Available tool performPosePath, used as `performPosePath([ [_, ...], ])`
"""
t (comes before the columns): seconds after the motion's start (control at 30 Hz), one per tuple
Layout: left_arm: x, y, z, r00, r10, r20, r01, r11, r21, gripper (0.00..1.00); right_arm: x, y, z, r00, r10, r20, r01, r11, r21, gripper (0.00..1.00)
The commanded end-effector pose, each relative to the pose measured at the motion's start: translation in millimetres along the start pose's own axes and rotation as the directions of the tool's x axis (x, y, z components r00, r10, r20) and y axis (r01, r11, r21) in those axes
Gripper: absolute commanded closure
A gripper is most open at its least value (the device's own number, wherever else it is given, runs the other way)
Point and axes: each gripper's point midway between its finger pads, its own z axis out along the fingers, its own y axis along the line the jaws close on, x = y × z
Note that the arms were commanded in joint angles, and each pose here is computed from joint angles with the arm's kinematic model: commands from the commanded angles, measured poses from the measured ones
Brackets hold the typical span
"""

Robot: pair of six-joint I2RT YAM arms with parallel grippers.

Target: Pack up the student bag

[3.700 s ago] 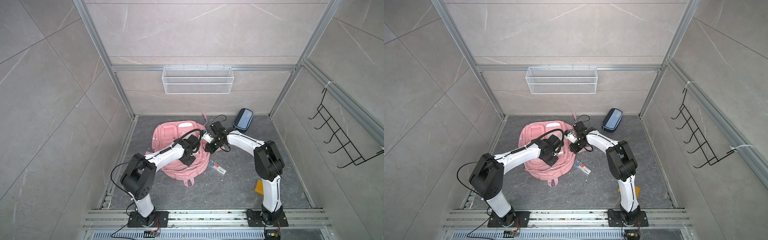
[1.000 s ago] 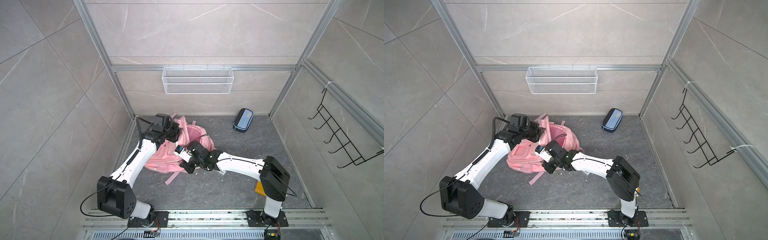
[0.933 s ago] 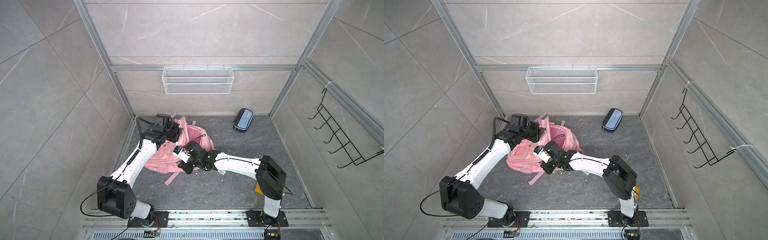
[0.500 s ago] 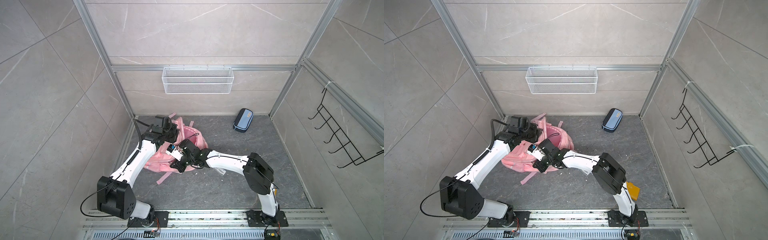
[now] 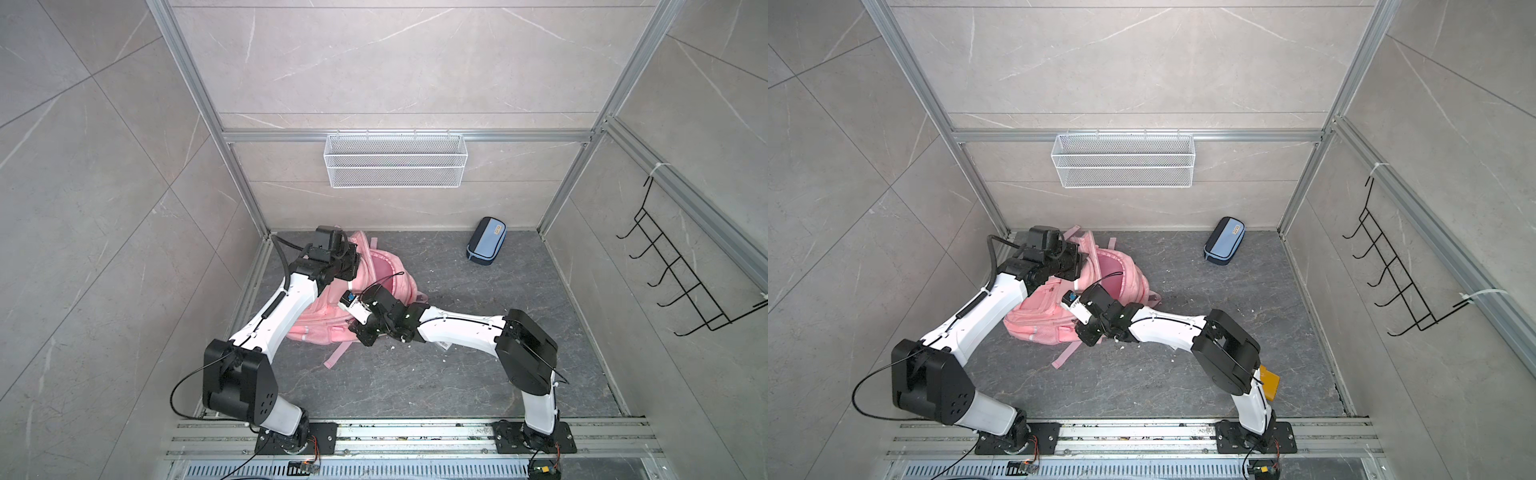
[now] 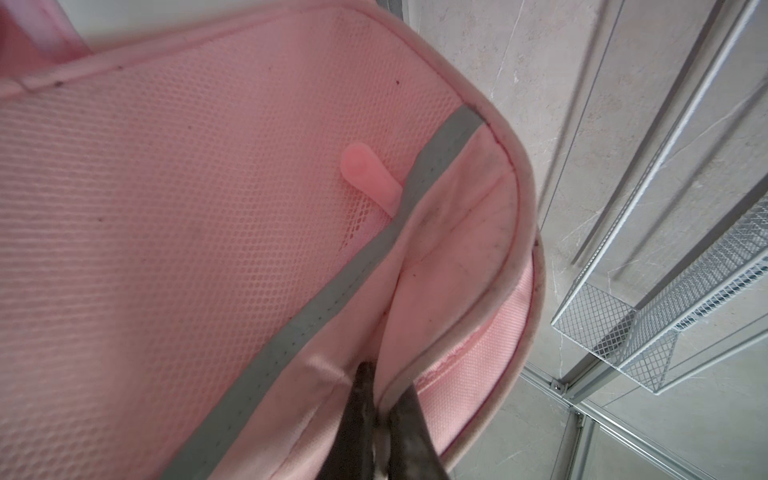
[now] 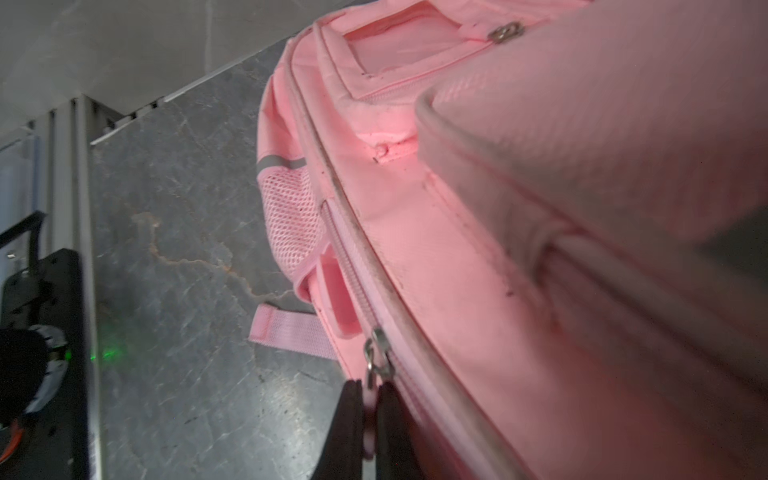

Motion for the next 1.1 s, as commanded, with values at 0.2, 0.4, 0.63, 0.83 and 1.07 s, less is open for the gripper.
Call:
performPosePath([
  [0.2,9,-101,-30,0.998,-0.05,-0.028,0.057,0.945,0.323,1.0,3,32,3,0.998,-0.059,0.009,0.059,0.995,-0.082,1.0],
  [0.4,11,-95,-31,0.998,-0.051,-0.04,0.062,0.945,0.321,1.0,4,46,7,1.0,-0.009,-0.005,0.007,0.977,-0.213,1.0],
  [0.63,1,-76,-39,0.999,0.031,-0.023,-0.024,0.961,0.277,1.0,-3,14,-30,0.991,0.125,0.046,-0.114,0.973,-0.201,0.76],
  [0.83,-7,-36,-25,0.975,0.199,-0.101,-0.174,0.962,0.212,1.0,5,0,-88,0.975,0.208,0.08,-0.197,0.973,-0.123,0.44],
  [1.07,10,3,-22,0.849,0.458,-0.264,-0.428,0.889,0.164,1.0,40,-60,-162,0.887,0.445,0.123,-0.45,0.893,0.011,0.28],
])
